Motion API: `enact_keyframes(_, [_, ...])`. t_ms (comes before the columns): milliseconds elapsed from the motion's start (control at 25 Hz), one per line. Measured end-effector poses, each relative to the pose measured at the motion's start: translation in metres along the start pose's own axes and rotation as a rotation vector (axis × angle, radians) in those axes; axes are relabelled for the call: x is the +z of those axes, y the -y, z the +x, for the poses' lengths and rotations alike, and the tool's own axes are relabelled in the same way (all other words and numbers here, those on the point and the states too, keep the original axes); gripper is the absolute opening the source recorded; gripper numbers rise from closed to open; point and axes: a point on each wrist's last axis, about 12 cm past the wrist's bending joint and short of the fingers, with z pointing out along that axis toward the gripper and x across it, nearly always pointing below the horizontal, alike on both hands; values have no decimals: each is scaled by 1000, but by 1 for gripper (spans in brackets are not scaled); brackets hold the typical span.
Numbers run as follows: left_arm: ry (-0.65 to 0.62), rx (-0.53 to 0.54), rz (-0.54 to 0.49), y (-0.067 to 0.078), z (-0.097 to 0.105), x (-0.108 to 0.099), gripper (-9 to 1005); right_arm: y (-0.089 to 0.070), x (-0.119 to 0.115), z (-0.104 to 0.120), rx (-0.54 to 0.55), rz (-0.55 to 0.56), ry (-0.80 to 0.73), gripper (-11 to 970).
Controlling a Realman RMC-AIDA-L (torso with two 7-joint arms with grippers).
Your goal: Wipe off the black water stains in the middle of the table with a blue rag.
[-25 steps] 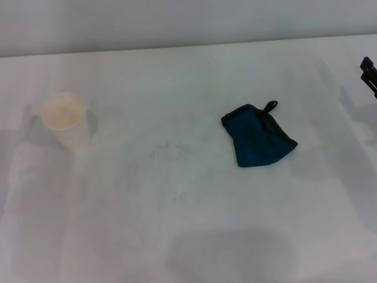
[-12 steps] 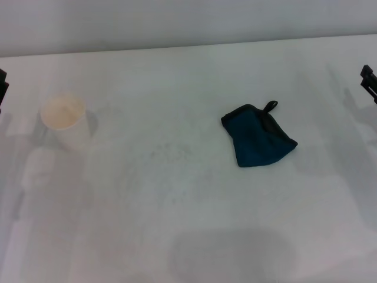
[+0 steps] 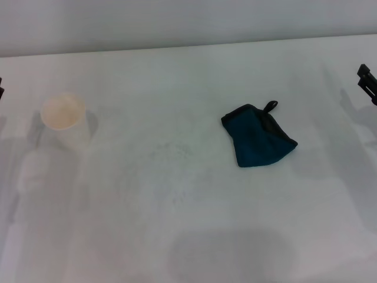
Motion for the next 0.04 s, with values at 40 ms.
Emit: enact_keyframes(40, [0, 0, 3, 1, 0, 1, 887, 0, 0, -1, 1, -3, 8, 774])
